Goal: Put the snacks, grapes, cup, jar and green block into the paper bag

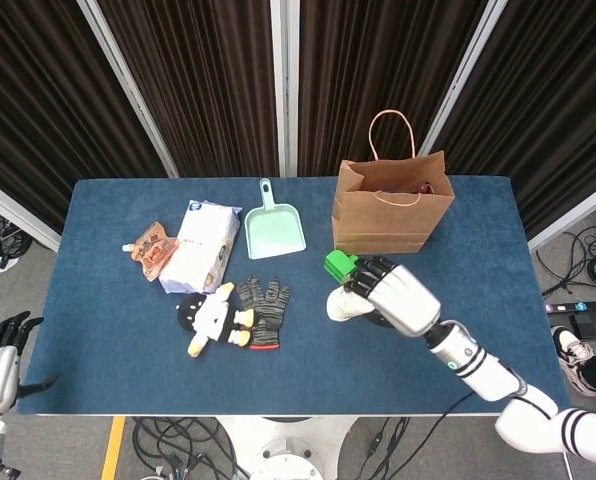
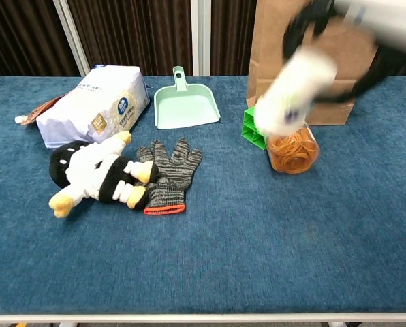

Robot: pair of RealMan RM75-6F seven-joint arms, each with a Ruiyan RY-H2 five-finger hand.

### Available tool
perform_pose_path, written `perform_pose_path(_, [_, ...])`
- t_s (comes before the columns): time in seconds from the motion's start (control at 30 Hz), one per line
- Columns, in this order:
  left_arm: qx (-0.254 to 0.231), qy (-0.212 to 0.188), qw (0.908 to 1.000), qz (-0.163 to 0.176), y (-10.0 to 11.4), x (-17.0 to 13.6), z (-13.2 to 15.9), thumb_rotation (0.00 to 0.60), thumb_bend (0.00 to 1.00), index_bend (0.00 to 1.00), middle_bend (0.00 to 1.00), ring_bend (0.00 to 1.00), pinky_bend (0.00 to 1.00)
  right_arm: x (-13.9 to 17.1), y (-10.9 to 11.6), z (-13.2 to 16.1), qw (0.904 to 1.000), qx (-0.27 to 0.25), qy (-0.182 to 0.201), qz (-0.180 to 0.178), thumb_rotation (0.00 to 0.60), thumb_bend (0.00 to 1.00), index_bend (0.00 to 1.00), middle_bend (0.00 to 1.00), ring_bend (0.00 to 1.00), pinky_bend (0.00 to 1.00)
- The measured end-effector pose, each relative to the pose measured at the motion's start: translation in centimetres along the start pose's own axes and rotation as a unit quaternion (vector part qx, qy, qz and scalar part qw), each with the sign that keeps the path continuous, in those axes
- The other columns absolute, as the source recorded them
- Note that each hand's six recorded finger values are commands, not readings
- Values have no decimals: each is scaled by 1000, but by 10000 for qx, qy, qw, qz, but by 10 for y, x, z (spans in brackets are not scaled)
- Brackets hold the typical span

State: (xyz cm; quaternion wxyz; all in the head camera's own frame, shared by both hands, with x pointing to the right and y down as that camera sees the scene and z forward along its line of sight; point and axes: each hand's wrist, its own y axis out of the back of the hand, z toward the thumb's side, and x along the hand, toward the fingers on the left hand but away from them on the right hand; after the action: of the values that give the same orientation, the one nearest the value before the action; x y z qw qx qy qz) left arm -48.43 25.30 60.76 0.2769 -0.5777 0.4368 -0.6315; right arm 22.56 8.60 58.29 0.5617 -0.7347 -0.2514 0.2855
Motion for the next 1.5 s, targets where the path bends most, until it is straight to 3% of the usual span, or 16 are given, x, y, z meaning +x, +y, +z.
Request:
perform_pose_path(0.13, [0, -10, 10000, -28, -1, 0, 1, 600, 49, 246, 203, 121, 153, -6, 72, -25, 9936, -96, -340, -1073, 600, 156, 611, 506, 251, 360])
perform_pose_path(0.23, [4, -7, 10000, -40, -2, -1, 1, 600, 49, 247, 203, 121, 153, -8, 111, -45, 9843, -229, -651, -1621, 600, 156, 612, 509, 262, 366])
perform_pose_path(0.33, [6, -5, 10000, -39, -2, -1, 1, 600, 49, 246, 203, 121, 153, -10, 137, -64, 9744, -300, -983, -1999, 600, 156, 612, 507, 264, 370])
perform_pose_path(0.43, [6, -5, 10000, -45, -3, -2, 1, 600, 49, 246, 203, 121, 153, -12, 149, -83, 9669, -296, -1351, -2146, 600, 155, 611, 506, 262, 374])
perform_pose_path(0.5, [4, -6, 10000, -52, -3, -1, 1, 600, 49, 246, 203, 121, 153, -14, 151, -94, 9641, -287, -1585, -2112, 600, 155, 608, 506, 261, 375])
perform_pose_path(0.7, [-9, -11, 10000, -65, -3, -1, 2, 600, 50, 246, 203, 121, 153, -32, 134, -128, 9627, -83, -2197, -1578, 600, 155, 598, 506, 257, 375])
perform_pose_path(1.03, [-25, 111, 9999, -98, -5, -3, -5, 600, 49, 246, 202, 121, 153, -64, 82, -168, 9557, -127, -2875, -621, 600, 155, 509, 459, 222, 366])
perform_pose_path(1.13, [-25, 105, 9999, -111, -5, -3, -4, 600, 50, 246, 203, 121, 153, -65, 70, -171, 9543, -184, -2960, -362, 600, 155, 386, 396, 158, 324])
perform_pose_path(1.27, [-27, 64, 9999, -107, -6, -2, -2, 600, 50, 246, 203, 121, 153, -64, 56, -172, 9534, -278, -3005, 32, 600, 134, 85, 248, 31, 223])
perform_pose_path(1.33, [-17, 75, 9999, -104, -5, -2, -3, 600, 50, 246, 203, 121, 153, -62, 55, -171, 9525, -373, -3018, 154, 600, 132, 8, 187, 2, 188])
perform_pose_path(1.5, [-11, 54, 9999, -94, -5, -2, -2, 600, 50, 246, 203, 121, 153, -53, 65, -168, 9523, -597, -2992, -17, 600, 139, 0, 164, 0, 178])
